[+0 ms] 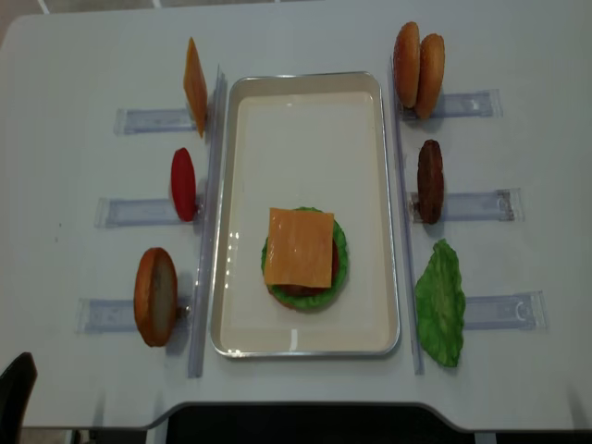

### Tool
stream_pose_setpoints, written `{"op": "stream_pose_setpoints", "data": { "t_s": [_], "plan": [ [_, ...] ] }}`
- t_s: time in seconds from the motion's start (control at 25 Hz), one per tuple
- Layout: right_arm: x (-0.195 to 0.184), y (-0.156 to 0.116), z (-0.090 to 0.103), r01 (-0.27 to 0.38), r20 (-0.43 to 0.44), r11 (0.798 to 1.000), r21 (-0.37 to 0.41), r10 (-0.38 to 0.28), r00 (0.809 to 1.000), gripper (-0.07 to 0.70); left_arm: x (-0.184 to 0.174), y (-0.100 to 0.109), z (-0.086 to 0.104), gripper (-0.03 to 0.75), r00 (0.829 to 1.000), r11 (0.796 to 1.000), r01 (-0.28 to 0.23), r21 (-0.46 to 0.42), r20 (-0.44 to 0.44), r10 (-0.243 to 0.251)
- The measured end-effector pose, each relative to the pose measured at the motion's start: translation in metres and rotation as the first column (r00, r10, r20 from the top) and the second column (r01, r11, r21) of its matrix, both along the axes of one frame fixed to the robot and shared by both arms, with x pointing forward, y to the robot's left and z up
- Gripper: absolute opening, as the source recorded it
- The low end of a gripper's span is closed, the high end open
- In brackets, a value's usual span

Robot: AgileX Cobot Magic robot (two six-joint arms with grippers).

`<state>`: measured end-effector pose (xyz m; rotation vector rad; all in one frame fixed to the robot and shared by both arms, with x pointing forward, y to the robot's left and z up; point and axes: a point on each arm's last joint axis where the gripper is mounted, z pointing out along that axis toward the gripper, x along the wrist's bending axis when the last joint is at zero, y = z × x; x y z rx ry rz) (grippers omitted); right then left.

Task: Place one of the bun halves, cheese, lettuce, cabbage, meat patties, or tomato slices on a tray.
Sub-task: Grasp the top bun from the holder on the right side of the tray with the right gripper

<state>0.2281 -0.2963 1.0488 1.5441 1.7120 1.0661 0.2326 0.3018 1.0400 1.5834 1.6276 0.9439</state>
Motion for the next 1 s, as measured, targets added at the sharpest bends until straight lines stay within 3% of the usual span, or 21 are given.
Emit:
{"op": "stream_pose_setpoints", "data": {
  "t_s": [0.36, 0.76, 0.92, 1.0],
  "plan": [
    [0.0, 0.0, 0.0, 0.0, 0.0, 1.0, 0.0, 0.0, 1.0, 0.628, 0.0, 0.0, 0.0, 0.692, 1.0, 1.0, 0.0, 0.0, 0.0, 0.0],
    [0.0, 0.0, 0.0, -0.008, 0.006, 1.0, -0.014, 0.008, 1.0, 0.514, 0.0, 0.0, 0.0, 0.692, 1.0, 1.0, 0.0, 0.0, 0.0, 0.0],
    [-0.007, -0.001, 0.018, -0.012, 0.075, 1.0, -0.013, 0.013, 0.997, 0.483, 0.0, 0.0, 0.0, 0.692, 1.0, 1.0, 0.0, 0.0, 0.0, 0.0],
    [-0.004, -0.001, 0.025, -0.01, 0.061, 1.0, -0.011, 0.011, 0.998, 0.475, 0.0, 0.0, 0.0, 0.692, 1.0, 1.0, 0.0, 0.0, 0.0, 0.0]
  ]
}}
